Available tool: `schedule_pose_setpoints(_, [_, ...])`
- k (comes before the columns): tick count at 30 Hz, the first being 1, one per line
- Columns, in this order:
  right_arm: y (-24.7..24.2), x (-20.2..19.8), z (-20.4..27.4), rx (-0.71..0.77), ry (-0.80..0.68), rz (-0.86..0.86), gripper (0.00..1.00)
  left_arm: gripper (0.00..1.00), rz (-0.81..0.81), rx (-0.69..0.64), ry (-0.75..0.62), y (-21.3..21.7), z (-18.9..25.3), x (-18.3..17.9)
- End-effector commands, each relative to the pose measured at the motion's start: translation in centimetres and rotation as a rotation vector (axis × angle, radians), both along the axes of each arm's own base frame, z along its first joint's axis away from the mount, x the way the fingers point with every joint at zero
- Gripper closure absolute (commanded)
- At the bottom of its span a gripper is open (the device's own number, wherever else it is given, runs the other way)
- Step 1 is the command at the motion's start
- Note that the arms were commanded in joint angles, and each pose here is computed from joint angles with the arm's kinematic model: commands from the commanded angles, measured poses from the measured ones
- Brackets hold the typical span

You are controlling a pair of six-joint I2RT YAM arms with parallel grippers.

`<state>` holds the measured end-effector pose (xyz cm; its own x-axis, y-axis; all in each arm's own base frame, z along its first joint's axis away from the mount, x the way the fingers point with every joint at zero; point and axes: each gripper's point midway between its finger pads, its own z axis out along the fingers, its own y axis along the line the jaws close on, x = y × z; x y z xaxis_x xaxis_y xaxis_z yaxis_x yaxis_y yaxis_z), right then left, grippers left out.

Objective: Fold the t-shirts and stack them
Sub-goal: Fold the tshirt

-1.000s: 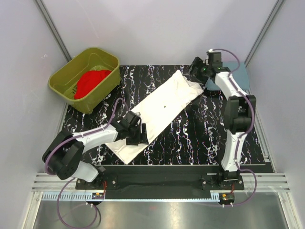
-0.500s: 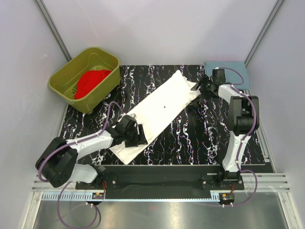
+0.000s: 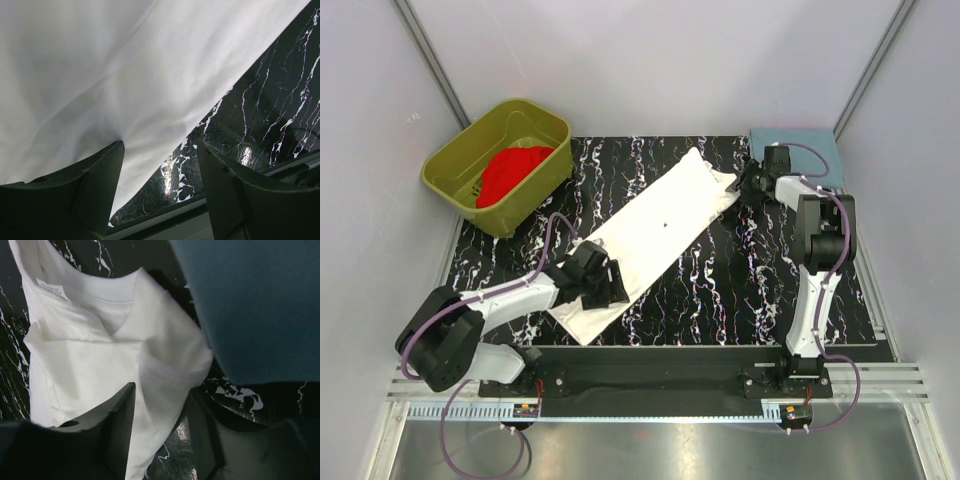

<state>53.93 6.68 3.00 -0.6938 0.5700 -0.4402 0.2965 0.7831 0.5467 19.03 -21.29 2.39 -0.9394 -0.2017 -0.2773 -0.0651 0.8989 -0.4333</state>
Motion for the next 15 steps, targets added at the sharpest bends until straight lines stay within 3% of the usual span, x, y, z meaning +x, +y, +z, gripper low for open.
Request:
schedule_pose_setpoints(1, [-2.5,0.2,-1.5,-0.042,0.048,-0.035,0.51,0.31,0.029,0.281,0.211,6.4,-4.9,-5.5])
schedule_pose_setpoints(7, [-3.6,1.8,-1.6,-0.098,0.079,-0.036,0.96,0.31,0.047,0.294,0.242,6.9,-5.4,-6.3])
schedule_pose_setpoints(10, [-2.7,3.5,-1.0,-0.077,0.033,0.036,1.0,0.31,0.069,0.296,0.26,6.7,-5.3,-6.2])
schedule_pose_setpoints(15, [-1.5,6.6,0.7,-0.042,-0.058,0.124,0.99,0.31,0.101,-0.043,0.255,0.6,-2.5,-6.0])
